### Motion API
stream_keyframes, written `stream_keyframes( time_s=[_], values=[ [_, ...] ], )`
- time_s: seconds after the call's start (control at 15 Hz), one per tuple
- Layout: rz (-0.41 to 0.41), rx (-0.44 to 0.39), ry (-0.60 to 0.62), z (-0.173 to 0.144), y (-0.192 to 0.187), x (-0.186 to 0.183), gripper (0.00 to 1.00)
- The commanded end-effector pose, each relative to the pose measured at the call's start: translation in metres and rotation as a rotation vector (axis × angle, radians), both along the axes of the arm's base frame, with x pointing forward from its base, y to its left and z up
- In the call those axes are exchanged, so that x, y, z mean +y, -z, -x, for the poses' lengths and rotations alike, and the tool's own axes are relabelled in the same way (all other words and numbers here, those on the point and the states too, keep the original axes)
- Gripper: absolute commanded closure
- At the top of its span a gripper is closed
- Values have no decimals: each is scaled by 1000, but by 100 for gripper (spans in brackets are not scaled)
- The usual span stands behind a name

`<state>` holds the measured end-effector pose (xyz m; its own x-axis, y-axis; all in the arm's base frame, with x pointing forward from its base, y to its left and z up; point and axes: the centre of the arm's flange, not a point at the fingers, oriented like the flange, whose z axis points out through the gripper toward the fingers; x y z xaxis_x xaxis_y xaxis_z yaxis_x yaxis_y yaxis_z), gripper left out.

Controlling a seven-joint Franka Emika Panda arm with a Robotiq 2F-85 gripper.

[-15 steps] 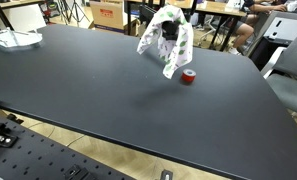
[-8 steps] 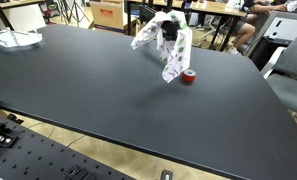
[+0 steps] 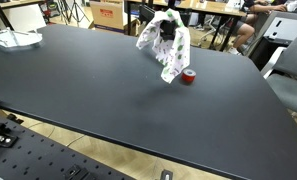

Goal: Remove the white cloth from the black stand

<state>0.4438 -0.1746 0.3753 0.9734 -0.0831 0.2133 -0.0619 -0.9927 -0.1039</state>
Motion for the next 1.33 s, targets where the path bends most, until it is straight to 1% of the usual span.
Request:
stream_keyframes(
  time_s=[0.0,0.33,0.6,0.73,0.87,1.07,1.27],
  values=[
    [-26,-18,-15,2,-24,13,99],
    [3,-87,-86,0,-67,50,99],
    [-6,-121,-159,-12,-83,91,99],
    [-23,-129,-187,-26,-79,118,99],
    [-56,-125,-202,-37,-67,147,99],
    [-105,-81,-201,-46,-41,188,99],
    [-103,-27,-179,-47,-6,218,99]
  ],
)
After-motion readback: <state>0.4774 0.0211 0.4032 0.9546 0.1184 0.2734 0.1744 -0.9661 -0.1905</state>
